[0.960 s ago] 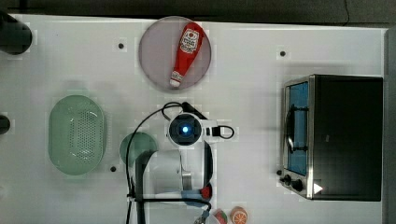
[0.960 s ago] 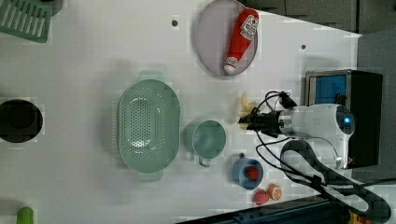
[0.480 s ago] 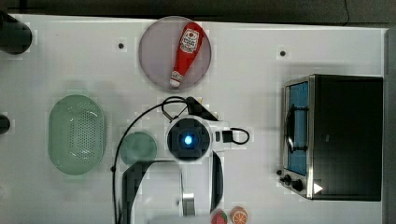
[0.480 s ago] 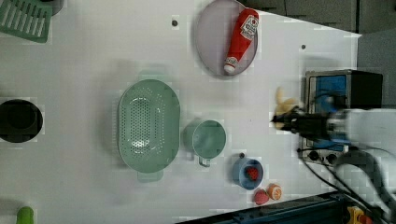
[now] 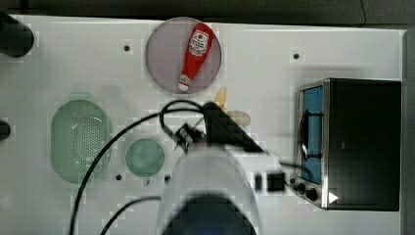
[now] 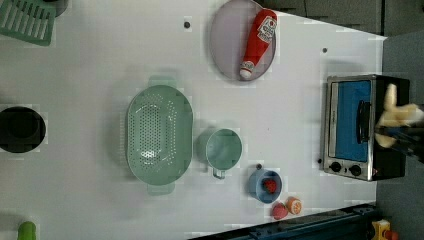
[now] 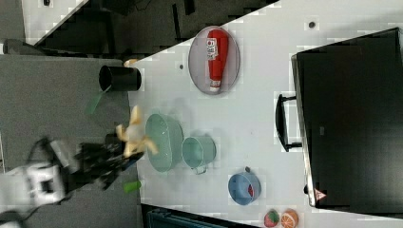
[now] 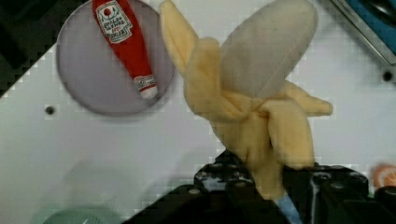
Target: Pick banana from table and place on oven.
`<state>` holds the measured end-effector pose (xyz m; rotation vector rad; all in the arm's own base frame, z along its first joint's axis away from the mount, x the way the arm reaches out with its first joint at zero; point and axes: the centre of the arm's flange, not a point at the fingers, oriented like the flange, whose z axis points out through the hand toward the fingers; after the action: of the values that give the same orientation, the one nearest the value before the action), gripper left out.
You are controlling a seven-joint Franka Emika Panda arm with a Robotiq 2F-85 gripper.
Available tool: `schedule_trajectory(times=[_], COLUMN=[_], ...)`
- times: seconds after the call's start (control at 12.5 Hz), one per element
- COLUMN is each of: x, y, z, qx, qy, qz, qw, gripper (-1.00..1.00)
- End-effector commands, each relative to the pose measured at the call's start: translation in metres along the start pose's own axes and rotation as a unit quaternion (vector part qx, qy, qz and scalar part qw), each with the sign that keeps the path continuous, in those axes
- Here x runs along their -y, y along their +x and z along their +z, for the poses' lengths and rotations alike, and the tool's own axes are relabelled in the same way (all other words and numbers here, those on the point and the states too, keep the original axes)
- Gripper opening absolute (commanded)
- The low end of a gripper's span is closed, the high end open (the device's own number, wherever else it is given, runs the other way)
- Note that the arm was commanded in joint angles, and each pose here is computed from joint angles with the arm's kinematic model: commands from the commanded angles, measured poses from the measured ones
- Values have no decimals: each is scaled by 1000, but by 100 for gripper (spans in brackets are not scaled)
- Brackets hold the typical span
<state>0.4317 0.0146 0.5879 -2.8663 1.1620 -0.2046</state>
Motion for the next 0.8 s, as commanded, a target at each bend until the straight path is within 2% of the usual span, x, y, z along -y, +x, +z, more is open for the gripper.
schedule_trajectory(times=[0.08,0.24,0.56,0.64,0.8], x=[-22,-47,-138,-163,-205], y=[25,51,127,147,185], z=[6,6,41,54,79], qx=[39,44,71,70,49], qy=[-34,-25,-19,-17,-11], qz=[27,46,29,21,-27], qw=[998,998,997,997,998], gripper=[-50,-50,-50,-50,-50])
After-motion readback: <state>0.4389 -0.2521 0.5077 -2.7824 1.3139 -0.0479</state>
